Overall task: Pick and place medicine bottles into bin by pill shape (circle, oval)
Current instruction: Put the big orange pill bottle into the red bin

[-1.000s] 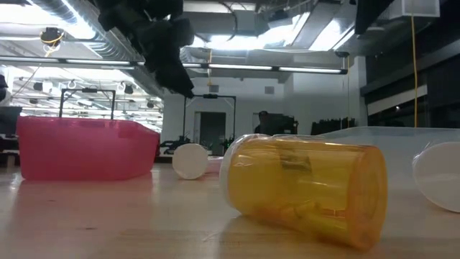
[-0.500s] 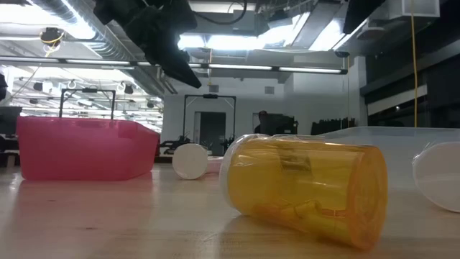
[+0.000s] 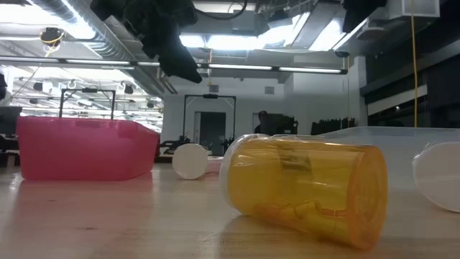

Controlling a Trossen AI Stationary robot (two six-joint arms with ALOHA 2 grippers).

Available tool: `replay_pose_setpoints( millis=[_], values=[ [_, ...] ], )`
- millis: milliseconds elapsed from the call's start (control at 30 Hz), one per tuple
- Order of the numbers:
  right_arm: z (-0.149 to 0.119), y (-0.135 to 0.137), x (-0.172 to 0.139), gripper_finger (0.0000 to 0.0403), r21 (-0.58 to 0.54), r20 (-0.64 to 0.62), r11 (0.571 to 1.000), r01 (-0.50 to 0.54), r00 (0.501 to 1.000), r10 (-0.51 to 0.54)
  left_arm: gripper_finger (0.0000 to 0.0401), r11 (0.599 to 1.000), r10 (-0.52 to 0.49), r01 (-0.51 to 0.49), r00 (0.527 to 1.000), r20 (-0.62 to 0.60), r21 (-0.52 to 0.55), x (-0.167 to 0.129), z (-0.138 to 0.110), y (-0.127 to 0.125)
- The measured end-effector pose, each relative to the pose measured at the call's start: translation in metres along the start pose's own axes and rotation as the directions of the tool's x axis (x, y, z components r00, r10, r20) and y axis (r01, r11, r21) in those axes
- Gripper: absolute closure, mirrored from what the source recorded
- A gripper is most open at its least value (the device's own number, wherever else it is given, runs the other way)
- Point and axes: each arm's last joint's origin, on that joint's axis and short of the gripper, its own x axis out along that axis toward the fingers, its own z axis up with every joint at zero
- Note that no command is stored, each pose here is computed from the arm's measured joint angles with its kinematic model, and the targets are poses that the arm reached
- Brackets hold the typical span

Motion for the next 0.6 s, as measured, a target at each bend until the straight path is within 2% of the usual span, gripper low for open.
replay_pose_setpoints(
  millis=[100, 200, 333, 467, 600],
  values=[
    [0.000, 0.000, 0.000, 0.0139, 0.066, 0.003, 0.998, -0.003, 1.000, 0.003, 0.0189, 1.000, -0.003, 0.003, 1.000, 0.000, 0.001, 0.000, 0.000, 0.000],
    [-0.002, 0.002, -0.001, 0.0139, 0.078, 0.003, 0.997, -0.007, 1.000, 0.007, 0.0189, 0.999, -0.002, 0.002, 1.000, -0.002, -0.044, 0.000, 0.000, 0.000],
    [-0.011, 0.010, -0.005, 0.0139, 0.038, -0.001, 0.999, -0.026, 1.000, 0.026, 0.0189, 0.997, -0.003, 0.003, 1.000, -0.008, -0.080, 0.000, -0.001, -0.001],
    [-0.023, 0.020, -0.009, 0.0139, -0.035, -0.005, 0.998, -0.047, 0.999, 0.047, 0.0189, 1.000, -0.005, 0.005, 1.000, -0.004, -0.021, 0.000, 0.000, -0.001],
    [-0.031, 0.026, -0.013, 0.0139, -0.115, 0.024, 0.993, -0.038, 0.999, 0.041, 0.0189, 1.000, -0.004, 0.004, 1.000, -0.002, -0.028, 0.000, 0.000, -0.001]
  ],
)
